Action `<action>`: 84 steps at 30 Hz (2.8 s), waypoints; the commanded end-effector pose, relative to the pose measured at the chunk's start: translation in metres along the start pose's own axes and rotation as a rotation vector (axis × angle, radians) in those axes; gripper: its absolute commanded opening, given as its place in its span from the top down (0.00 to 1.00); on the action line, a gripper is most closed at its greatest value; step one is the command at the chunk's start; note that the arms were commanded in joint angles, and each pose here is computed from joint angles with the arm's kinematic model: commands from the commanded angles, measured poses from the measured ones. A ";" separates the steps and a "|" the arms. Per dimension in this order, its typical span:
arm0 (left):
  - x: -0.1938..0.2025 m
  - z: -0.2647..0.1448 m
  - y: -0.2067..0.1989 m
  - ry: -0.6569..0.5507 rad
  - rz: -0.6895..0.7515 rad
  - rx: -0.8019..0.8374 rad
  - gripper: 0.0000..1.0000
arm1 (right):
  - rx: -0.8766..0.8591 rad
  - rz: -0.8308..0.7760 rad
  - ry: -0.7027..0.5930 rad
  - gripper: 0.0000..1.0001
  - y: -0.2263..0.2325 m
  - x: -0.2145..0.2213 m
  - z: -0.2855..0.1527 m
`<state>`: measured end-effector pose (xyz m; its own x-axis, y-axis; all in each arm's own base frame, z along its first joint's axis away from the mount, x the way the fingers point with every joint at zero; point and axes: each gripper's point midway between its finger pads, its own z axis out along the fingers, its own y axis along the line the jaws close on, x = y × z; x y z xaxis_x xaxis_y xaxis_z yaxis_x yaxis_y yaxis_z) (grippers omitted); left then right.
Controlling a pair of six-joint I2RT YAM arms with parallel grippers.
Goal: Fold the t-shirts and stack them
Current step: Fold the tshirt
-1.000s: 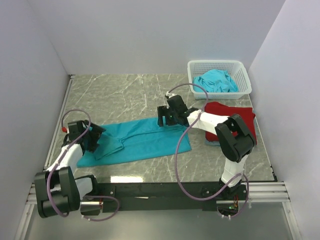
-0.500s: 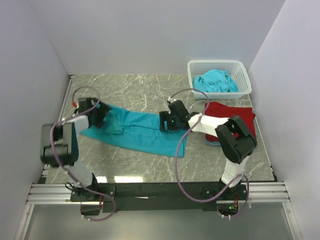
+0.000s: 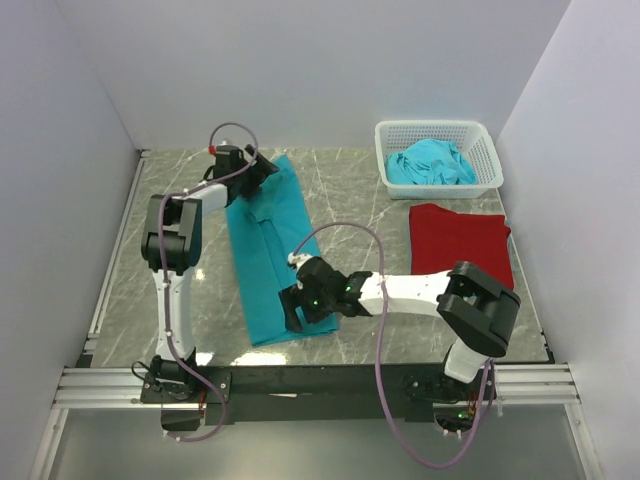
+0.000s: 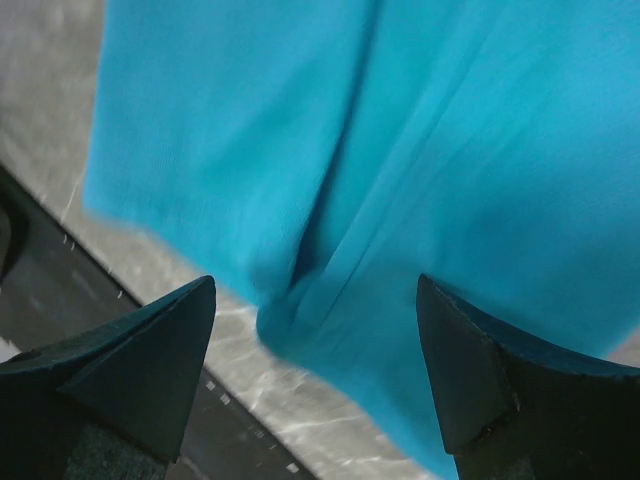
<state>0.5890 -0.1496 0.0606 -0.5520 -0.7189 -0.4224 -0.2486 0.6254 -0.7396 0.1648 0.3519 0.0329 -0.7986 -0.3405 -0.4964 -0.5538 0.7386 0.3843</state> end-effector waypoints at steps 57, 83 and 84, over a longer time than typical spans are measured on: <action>0.256 -0.349 0.161 0.359 -0.138 -0.441 0.37 | -0.113 0.203 -0.192 0.14 -0.035 -0.010 -0.079; 0.255 -0.344 0.161 0.336 -0.144 -0.415 0.99 | 0.003 0.151 0.031 0.42 -0.018 0.042 -0.033; 0.255 -0.344 0.162 0.334 -0.145 -0.421 0.99 | 0.016 0.155 0.032 0.46 -0.020 0.042 -0.032</action>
<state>0.1369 -0.1277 0.0157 -0.6948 -0.7127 -0.0960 -0.5961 0.6455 -0.4776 0.1251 0.3011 0.0269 -0.8841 -0.2644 -0.3852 -0.4368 0.7604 0.4807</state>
